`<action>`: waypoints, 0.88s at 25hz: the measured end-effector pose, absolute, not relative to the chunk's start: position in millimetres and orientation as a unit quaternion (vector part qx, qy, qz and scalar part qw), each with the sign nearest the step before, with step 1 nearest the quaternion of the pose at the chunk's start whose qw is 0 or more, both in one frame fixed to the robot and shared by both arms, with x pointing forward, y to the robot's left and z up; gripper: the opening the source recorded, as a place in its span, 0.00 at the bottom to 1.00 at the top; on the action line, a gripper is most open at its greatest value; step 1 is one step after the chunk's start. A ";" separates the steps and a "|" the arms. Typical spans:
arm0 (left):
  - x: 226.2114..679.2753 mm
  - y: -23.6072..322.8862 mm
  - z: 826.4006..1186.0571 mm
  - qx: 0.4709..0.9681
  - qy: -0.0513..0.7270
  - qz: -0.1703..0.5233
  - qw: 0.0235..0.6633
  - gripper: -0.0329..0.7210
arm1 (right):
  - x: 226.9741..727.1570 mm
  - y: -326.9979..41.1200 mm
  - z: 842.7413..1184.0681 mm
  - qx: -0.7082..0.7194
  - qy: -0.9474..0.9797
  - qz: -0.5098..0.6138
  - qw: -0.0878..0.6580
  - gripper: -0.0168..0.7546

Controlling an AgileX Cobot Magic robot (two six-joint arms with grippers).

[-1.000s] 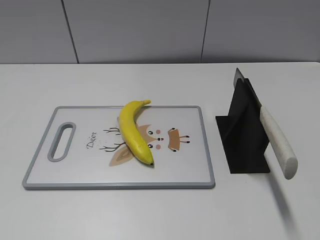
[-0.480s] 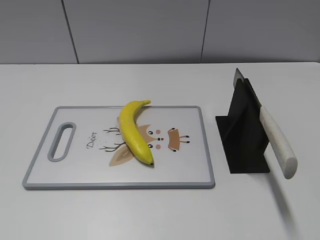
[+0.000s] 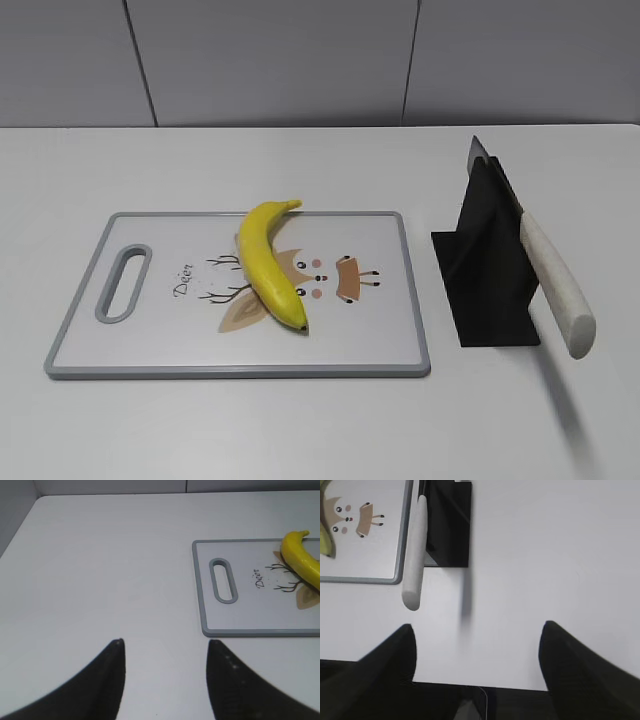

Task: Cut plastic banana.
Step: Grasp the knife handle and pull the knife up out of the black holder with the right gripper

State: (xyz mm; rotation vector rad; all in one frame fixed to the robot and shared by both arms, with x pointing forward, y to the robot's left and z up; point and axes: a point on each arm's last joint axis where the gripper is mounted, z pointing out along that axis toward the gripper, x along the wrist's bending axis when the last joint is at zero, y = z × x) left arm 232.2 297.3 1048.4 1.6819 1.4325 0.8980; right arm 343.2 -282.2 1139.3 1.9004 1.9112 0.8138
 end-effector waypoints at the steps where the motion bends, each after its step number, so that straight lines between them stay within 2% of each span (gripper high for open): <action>1: 232.2 297.3 1048.4 0.655 0.558 0.350 0.369 0.72 | 352.1 -281.2 1141.2 0.666 0.673 0.282 0.155 0.78; 9: 232.2 297.3 1048.4 0.655 0.558 0.350 0.369 0.72 | 405.7 -273.2 1133.1 0.680 0.683 0.257 0.080 0.78; 16: 232.2 297.3 1048.4 0.655 0.558 0.350 0.369 0.72 | 424.4 -250.0 1115.7 0.663 0.713 0.224 0.030 0.78; 22: 232.2 297.3 1048.4 0.655 0.558 0.350 0.369 0.72 | 434.7 -223.3 1096.5 0.654 0.736 0.173 0.006 0.74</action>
